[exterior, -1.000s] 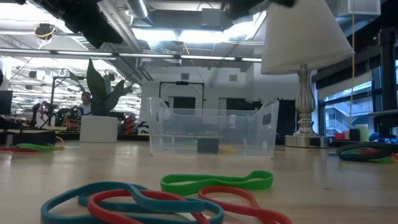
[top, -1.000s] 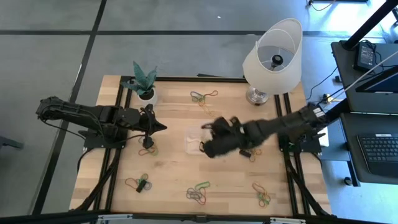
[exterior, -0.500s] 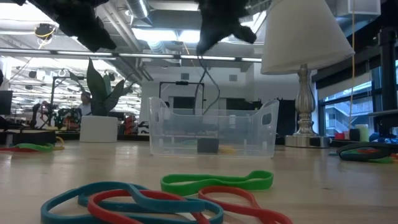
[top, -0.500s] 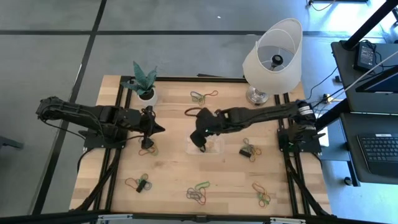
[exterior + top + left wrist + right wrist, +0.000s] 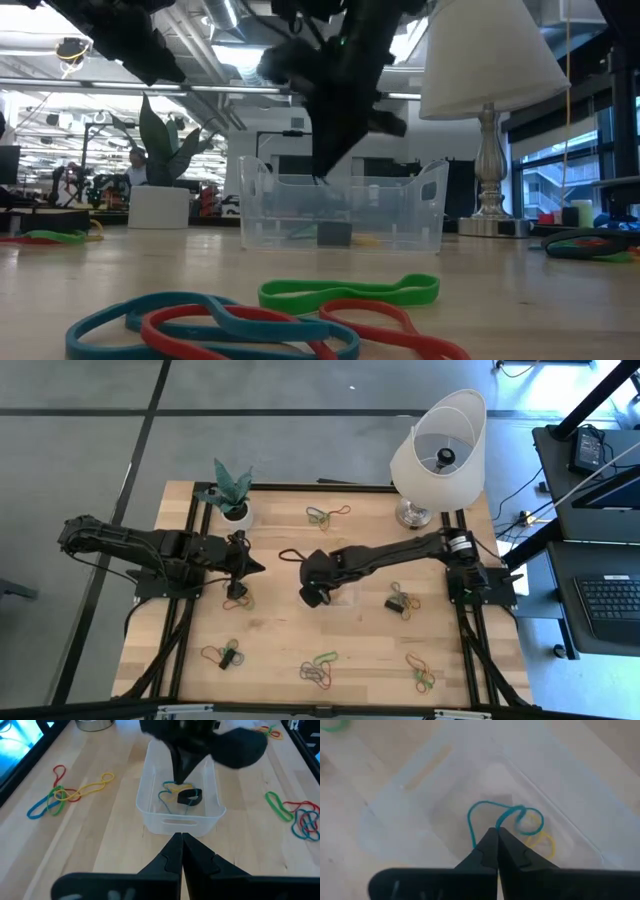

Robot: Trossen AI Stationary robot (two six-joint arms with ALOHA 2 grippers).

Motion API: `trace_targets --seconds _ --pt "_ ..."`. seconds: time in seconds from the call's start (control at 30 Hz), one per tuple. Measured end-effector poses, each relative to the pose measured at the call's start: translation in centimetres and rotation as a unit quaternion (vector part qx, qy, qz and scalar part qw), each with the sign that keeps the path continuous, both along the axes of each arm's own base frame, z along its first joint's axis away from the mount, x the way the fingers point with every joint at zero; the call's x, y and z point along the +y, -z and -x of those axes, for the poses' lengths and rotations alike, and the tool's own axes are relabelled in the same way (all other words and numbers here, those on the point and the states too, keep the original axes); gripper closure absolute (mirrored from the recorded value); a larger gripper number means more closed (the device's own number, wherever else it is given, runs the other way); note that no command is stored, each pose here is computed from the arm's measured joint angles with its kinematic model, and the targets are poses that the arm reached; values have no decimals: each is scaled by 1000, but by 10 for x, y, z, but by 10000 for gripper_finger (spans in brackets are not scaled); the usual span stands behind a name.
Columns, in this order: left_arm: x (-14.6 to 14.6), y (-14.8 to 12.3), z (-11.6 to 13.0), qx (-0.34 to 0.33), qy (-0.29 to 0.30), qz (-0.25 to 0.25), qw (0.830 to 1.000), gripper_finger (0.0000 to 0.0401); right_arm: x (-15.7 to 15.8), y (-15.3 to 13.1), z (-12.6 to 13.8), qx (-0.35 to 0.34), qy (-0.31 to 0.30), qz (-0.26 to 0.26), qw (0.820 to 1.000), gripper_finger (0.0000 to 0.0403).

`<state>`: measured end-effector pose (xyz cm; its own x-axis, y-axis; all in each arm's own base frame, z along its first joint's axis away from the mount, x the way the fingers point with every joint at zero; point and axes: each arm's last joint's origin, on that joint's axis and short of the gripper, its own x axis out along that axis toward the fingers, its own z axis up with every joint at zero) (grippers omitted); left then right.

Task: Pick and place rubber bands into bin
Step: Put the blue rubber band into the transparent bin, then put the green rubber band into the transparent bin

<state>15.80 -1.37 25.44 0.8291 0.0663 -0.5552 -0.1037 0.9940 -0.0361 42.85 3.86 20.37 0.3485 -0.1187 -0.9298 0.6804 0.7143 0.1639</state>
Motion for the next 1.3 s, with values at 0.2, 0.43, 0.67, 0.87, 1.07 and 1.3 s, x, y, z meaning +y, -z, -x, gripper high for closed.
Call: trace_targets --seconds 0.2,0.43,0.67,0.87,1.07,1.3 --pt "0 0 0 0 -3 5 1000 399 -1 10 1 28 11 -19 999 384" --pt "0 0 0 -1 -5 7 1000 399 -5 10 1 29 16 -19 999 334" --pt "0 0 0 -1 -5 7 1000 398 -4 10 1 30 13 -18 999 303" --pt "0 0 0 -1 -5 7 1000 398 -2 -1 9 41 -4 20 999 289" --pt "0 0 0 -1 -6 8 1000 399 7 -36 35 -29 -36 66 997 305" --pt "1 1 -3 0 -27 -6 1000 399 3 -47 97 -162 -38 60 984 352"
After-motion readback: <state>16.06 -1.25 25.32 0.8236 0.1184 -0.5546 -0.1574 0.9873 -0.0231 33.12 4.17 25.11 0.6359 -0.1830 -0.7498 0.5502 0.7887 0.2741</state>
